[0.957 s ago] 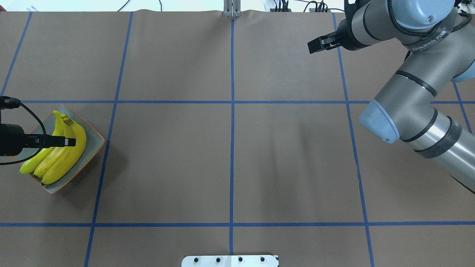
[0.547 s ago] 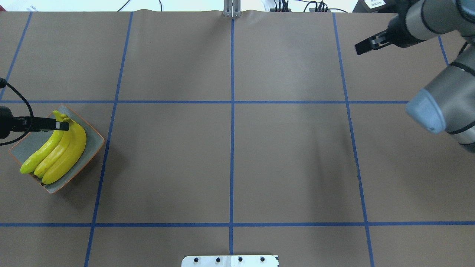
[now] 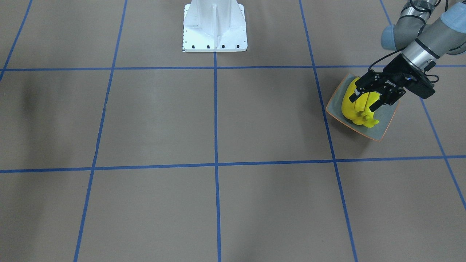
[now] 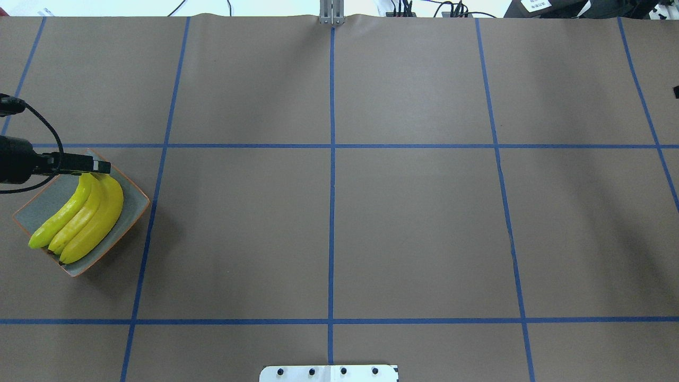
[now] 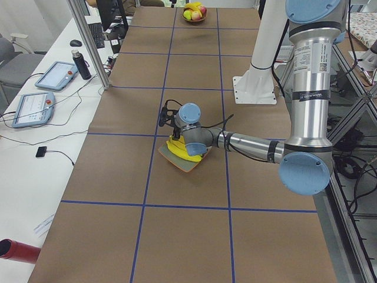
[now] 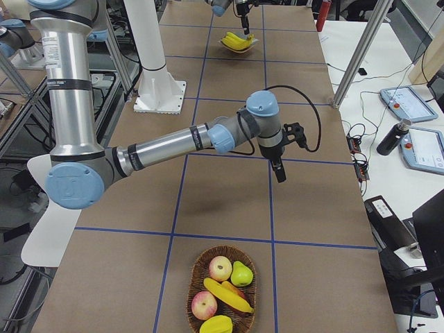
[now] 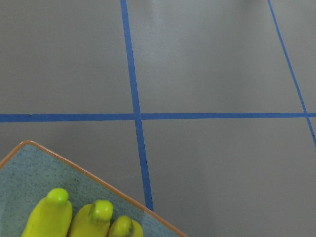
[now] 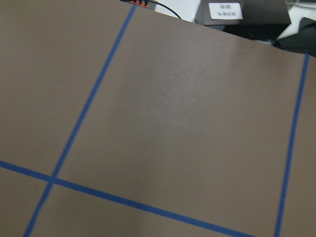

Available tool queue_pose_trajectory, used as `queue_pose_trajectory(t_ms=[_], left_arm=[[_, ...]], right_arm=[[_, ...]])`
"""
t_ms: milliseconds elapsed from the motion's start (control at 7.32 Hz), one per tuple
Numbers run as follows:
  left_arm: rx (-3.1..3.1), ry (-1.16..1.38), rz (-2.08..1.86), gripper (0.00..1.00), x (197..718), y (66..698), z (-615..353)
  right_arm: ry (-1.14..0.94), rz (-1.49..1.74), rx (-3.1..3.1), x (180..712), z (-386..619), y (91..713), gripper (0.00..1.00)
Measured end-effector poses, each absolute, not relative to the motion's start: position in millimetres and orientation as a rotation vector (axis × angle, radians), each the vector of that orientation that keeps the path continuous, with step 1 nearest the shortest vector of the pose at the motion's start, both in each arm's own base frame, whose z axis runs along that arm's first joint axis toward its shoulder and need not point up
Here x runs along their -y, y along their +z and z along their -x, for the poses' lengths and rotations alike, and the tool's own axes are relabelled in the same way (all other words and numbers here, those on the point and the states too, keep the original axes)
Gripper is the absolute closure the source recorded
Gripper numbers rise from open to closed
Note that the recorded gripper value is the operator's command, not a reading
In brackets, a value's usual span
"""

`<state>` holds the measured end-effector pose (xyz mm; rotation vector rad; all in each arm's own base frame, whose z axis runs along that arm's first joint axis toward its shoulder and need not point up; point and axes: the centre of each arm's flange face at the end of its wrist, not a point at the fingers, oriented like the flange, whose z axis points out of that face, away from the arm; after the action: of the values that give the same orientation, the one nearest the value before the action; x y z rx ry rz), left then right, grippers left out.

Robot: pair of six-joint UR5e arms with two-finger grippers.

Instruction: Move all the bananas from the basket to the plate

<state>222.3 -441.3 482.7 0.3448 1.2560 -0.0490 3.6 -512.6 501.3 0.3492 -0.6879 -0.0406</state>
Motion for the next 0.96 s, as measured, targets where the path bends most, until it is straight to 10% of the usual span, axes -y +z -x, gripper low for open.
queue_pose_trajectory(t_ms=[957], left_arm=[[-1.273, -0.039, -0.366, 0.01, 449.2, 470.6, -227.6]], right_arm=[[0.381, -0.156, 0.708, 398.7, -142.8, 779.6, 0.01]])
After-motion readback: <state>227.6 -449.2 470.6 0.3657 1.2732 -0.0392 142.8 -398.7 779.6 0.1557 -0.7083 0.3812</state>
